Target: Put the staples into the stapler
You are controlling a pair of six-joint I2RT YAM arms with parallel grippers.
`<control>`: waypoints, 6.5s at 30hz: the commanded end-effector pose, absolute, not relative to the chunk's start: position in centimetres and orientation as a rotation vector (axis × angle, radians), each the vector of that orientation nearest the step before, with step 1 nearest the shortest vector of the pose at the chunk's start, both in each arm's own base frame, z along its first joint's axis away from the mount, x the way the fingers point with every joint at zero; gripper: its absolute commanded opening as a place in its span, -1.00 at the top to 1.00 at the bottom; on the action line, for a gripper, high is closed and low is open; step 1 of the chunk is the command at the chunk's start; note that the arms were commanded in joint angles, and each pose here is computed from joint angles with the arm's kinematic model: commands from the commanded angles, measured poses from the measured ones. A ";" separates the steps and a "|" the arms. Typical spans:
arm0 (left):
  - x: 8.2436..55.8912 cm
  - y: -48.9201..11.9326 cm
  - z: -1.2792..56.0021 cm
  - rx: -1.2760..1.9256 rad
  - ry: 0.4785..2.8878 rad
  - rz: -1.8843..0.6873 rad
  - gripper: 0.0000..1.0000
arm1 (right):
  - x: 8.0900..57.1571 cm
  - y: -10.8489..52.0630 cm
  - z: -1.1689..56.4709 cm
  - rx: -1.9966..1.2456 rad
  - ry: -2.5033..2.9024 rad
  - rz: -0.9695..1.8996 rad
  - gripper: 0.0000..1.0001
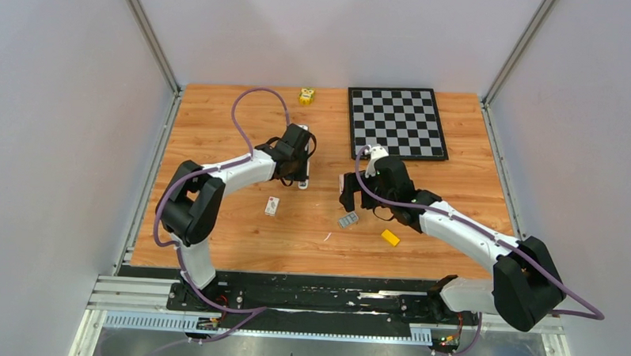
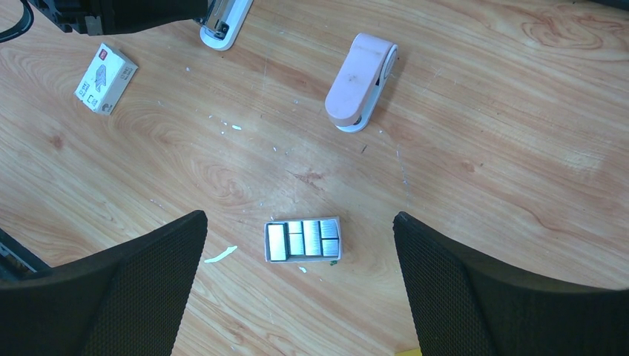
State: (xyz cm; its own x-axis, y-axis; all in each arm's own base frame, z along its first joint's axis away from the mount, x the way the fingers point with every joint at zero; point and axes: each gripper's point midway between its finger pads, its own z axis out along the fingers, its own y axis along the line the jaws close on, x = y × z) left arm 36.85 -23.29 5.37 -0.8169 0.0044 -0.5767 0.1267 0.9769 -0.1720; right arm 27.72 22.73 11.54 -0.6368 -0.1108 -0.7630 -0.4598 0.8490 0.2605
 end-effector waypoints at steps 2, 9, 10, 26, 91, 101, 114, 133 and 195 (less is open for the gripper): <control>37.4 -23.6 5.6 0.094 2.504 -0.251 0.64 | 27.7 22.0 11.2 -0.416 2.239 0.534 -0.99; 37.4 -23.6 5.4 0.098 2.507 -0.245 0.64 | 27.7 22.0 11.3 -0.413 2.235 0.538 -0.99; 37.4 -23.5 5.3 0.099 2.509 -0.234 0.64 | 27.8 22.0 11.3 -0.414 2.235 0.536 -0.99; 37.6 -21.7 5.3 0.123 2.504 -0.100 0.65 | 27.6 22.0 11.2 -0.410 2.235 0.543 -0.99; 37.7 -23.4 5.7 0.170 2.498 -0.154 0.65 | 27.5 21.7 11.4 -0.423 2.234 0.528 -0.99; 37.8 -23.3 5.2 0.167 2.507 -0.145 0.65 | 27.5 21.6 11.2 -0.427 2.238 0.523 -0.99; 37.7 -23.3 4.9 0.173 2.513 -0.139 0.65 | 27.5 21.6 11.2 -0.430 2.238 0.518 -0.99; 37.5 -23.0 4.0 0.188 2.532 -0.114 0.56 | 27.6 21.6 11.5 -0.433 2.230 0.514 -0.99; 37.2 -22.8 3.8 0.276 2.482 -0.135 0.55 | 27.7 21.4 12.3 -0.381 2.236 0.515 -1.00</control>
